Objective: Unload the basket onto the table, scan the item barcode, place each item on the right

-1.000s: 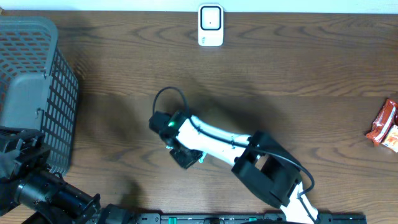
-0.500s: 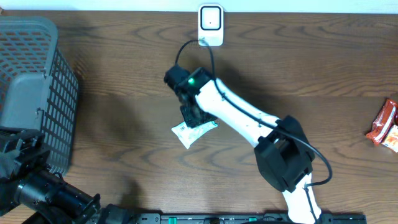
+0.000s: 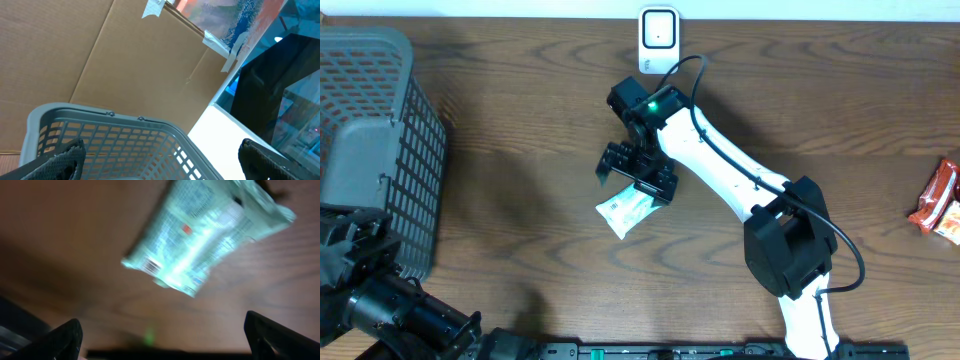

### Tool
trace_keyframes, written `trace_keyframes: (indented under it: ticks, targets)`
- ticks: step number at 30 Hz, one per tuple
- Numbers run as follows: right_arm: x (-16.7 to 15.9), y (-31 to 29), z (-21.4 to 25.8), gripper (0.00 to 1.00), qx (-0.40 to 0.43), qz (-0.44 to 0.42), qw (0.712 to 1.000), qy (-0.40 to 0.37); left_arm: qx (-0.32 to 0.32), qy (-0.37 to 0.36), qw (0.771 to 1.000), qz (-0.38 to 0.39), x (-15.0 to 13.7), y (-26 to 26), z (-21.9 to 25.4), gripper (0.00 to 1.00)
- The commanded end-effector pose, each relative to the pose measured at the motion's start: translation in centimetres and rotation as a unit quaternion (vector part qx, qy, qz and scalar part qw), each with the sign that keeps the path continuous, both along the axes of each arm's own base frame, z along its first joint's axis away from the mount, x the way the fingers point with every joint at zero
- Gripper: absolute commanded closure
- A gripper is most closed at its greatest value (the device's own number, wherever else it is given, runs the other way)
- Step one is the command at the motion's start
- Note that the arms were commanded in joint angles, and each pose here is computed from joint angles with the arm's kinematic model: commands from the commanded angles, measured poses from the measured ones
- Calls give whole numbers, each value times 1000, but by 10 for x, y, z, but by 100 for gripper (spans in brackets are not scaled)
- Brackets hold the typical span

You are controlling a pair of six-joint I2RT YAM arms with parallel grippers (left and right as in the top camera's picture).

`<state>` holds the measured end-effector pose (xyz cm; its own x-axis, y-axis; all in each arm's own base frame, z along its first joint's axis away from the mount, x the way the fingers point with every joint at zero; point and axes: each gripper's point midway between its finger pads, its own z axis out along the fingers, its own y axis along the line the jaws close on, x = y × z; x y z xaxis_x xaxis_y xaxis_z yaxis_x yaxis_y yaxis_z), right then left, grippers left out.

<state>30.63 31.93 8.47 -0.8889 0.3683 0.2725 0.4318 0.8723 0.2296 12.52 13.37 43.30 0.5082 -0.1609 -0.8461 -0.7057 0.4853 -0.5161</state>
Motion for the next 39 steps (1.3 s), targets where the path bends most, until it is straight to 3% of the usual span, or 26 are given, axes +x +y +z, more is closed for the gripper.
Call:
trace_keyframes:
  ticks: [1, 4, 9, 17, 33, 39]
  targets:
    - [22, -6, -4, 7, -33, -85, 995, -28, -4, -6, 1000, 7, -6, 3, 2, 2]
    - [47, -11, -5, 3, -50, -109, 989, -83, -4, -6, 1000, 7, -6, 3, 2, 2]
    - [54, -13, -6, 4, -55, -134, 985, -90, -4, -5, 1000, 7, -6, 3, 2, 2]
    - [52, -15, -18, 14, -69, -163, 982, -71, -4, -6, 1000, 7, -6, 3, 2, 2]
    - [34, -3, -62, 12, -110, -157, 981, 1, -4, -6, 1000, 7, -6, 3, 2, 2]
    - [34, 13, -85, 18, -108, -148, 982, 40, -4, -6, 1000, 7, -6, 3, 2, 2]
